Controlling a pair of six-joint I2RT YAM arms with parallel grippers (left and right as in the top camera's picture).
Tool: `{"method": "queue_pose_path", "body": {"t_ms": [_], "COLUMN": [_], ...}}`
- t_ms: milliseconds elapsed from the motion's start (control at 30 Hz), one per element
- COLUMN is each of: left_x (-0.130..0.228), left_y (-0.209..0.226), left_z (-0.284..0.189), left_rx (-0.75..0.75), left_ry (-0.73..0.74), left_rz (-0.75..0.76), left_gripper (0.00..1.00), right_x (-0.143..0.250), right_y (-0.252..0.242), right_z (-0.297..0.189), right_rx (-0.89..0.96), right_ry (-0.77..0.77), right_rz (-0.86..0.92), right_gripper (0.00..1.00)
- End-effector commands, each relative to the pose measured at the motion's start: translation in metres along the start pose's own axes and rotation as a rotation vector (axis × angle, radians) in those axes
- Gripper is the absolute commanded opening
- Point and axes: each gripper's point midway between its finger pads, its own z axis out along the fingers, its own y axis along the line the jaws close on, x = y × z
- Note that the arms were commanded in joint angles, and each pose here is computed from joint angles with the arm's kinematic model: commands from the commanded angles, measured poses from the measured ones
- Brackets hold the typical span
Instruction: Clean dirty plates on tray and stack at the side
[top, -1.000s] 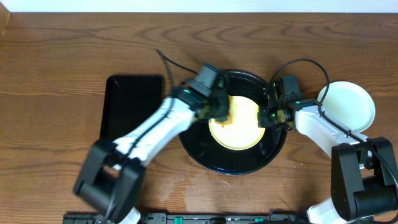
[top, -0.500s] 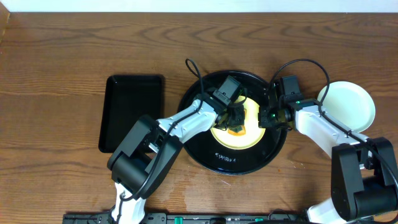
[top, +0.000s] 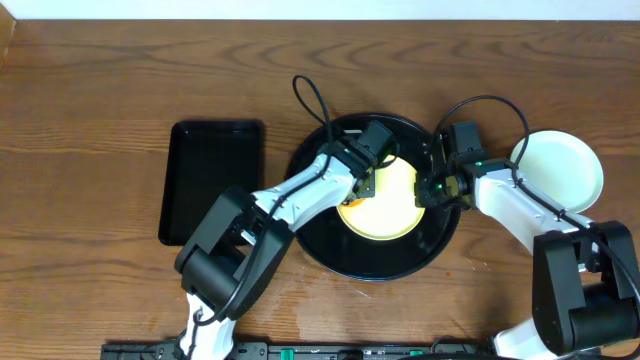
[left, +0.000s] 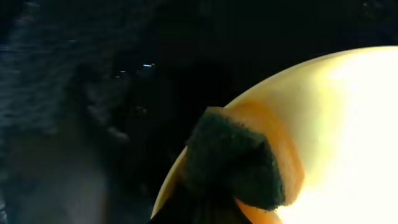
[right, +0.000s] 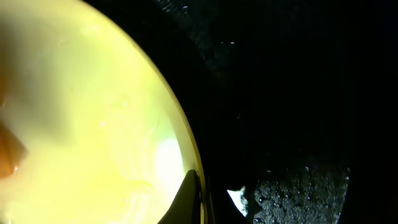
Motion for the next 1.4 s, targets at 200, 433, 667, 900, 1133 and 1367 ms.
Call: {"method": "queue_pose_path", "body": {"t_ms": [200, 433, 667, 900, 1133, 1367], "left_x": [-0.043, -0.061, -0.077, -0.056, -0.013, 0.009], "left_y": [0.089, 0.085, 0.111, 0.176, 0.208, 0.234], "left_z": [-0.011, -0.042, -0.099, -0.126, -0.066, -0.028], "left_rx": [-0.486, -0.456, -0.388, -0.278, -0.081, -0.091], "left_ry": [-0.176, -0.219, -0.256, -0.075, 0.174, 0.175], "left_rz": [0.122, 0.093, -0.018, -0.205, -0.246, -0.250], "left_gripper": [0.07, 0.07, 0.07, 0.07, 0.08, 0.12], "right_x": [0.016, 0.017, 0.017, 0.012, 0.006, 0.007], "right_y": [-0.018, -0.018, -0.018, -0.014, -0.001, 0.000], "right_z": [0.008, 0.008, 0.008, 0.009, 0.009, 0.009], "right_rx": [0.085, 0.086, 0.086, 0.060, -0.011, -0.020], "right_ry": [0.050, 0.056, 0.055, 0.040, 0.015, 0.017], "right_rz": [0.014, 0.014, 0.014, -0.115, -0.226, -0.226], "right_gripper": [0.01, 0.01, 0.01, 0.01, 0.01, 0.01]}}
